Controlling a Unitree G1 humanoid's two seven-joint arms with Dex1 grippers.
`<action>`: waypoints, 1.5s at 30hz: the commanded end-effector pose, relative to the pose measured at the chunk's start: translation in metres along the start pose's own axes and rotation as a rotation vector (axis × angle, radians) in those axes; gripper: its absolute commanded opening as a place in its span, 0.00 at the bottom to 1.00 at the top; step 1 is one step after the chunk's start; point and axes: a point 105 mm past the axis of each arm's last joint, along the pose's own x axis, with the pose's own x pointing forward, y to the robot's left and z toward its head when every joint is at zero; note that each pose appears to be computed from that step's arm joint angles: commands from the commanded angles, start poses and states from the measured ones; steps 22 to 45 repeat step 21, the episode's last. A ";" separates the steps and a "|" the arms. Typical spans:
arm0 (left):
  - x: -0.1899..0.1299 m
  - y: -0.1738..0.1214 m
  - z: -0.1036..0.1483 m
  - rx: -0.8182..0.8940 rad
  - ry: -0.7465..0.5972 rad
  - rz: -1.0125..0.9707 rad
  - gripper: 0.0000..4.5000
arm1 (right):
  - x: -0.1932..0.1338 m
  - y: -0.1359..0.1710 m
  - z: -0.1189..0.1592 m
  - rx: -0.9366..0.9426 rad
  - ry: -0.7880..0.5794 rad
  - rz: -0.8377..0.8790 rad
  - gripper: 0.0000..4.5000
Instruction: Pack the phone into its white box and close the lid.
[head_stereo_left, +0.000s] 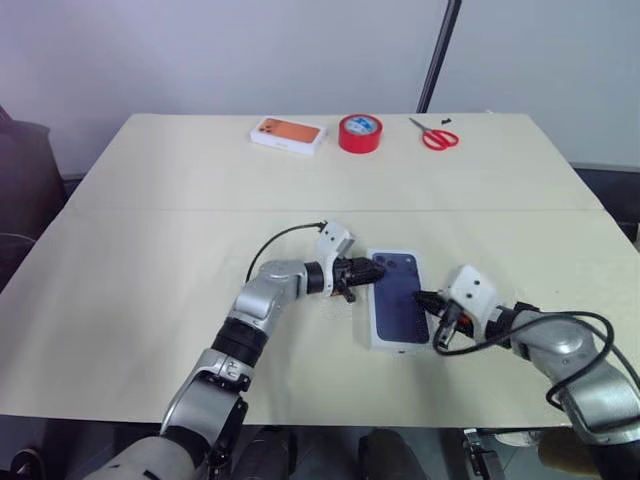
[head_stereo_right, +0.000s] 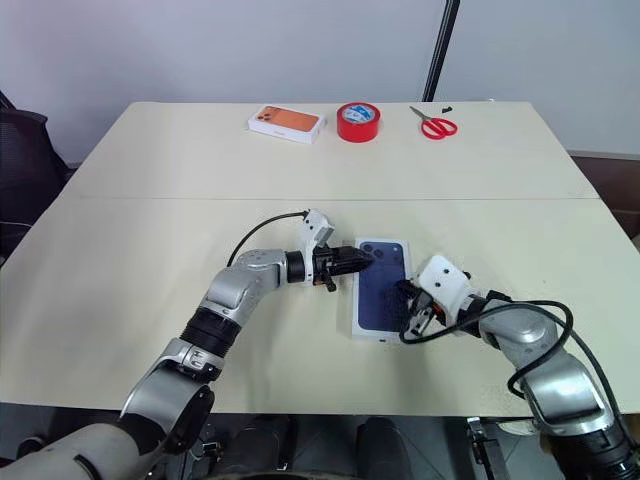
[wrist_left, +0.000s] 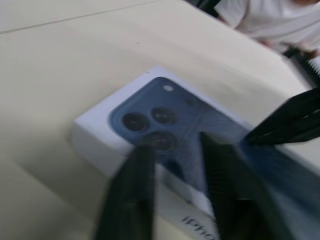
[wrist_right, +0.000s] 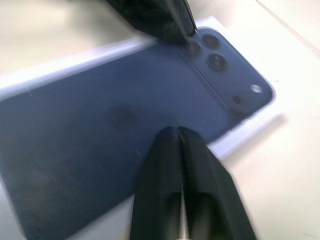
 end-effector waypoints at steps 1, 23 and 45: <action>-0.026 0.010 0.022 0.049 -0.060 0.021 0.74 | -0.011 -0.021 0.039 0.044 -0.166 -0.066 0.40; -0.204 0.041 -0.002 0.036 0.021 0.284 0.96 | -0.039 -0.031 0.020 0.030 -0.124 -0.044 0.85; -0.204 0.041 -0.002 0.036 0.021 0.284 0.96 | -0.039 -0.031 0.020 0.030 -0.124 -0.044 0.85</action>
